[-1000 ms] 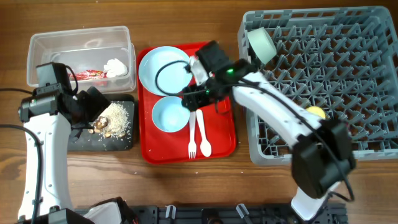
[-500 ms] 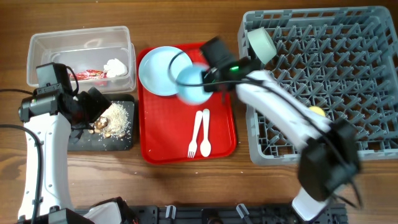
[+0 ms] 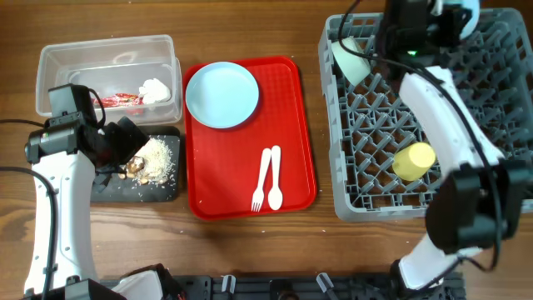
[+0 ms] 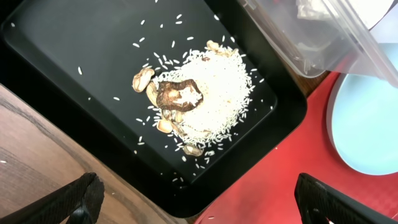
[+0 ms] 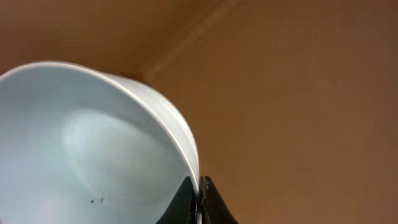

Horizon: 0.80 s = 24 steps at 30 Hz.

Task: Sort waste into correct bins and load items into the dishwasher rack
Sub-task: 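Grasp the light-blue bowl with the right gripper and place it in the rack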

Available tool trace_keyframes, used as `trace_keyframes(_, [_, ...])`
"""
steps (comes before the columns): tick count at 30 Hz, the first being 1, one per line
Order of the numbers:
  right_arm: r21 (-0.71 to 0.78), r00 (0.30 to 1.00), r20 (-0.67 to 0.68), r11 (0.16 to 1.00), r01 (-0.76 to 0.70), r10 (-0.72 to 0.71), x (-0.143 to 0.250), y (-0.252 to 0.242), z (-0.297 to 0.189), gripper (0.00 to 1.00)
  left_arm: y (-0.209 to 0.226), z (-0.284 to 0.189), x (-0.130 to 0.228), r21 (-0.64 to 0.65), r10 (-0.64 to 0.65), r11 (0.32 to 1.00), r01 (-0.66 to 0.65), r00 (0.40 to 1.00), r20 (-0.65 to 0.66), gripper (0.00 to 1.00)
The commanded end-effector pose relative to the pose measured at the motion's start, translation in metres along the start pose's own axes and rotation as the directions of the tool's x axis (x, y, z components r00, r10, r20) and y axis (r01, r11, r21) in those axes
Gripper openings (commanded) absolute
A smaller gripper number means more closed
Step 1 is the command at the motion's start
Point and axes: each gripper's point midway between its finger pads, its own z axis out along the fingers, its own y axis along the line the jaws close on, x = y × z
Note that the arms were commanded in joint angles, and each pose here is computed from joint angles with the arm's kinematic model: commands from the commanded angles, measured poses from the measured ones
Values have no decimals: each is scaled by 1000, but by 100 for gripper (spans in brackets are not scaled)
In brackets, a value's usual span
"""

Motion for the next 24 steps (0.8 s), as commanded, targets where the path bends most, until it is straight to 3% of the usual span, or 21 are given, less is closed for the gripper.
trace_keyframes(1, [65, 988, -79, 988, 141, -136, 26, 37, 14, 4, -1, -4, -1, 15, -14, 1000, 14, 1000, 10, 100])
trace_keyframes(14, [-82, 965, -25, 963, 257, -260, 63, 123, -13, 7, -2, -4, -2, 17, -14, 1000, 14, 1000, 12, 100])
trace_keyframes(18, [-88, 975, 4, 971, 222, -223, 57, 127, -33, 20, -2, -4, -2, 17, -14, 1000, 14, 1000, 12, 100])
trace_keyframes(20, [-154, 987, 34, 975, 158, -154, 46, 122, -49, 36, -2, -4, -2, 17, -14, 1000, 14, 1000, 12, 100])
trace_keyframes(22, [-329, 994, 57, 938, 106, -92, 37, 120, -66, 61, -2, -4, -2, 17, -14, 1000, 14, 1000, 12, 100])
trace_keyframes(24, [-563, 995, 76, 822, 91, -59, 32, 119, -96, 71, -2, -4, -2, 17, -14, 1000, 14, 1000, 12, 100])
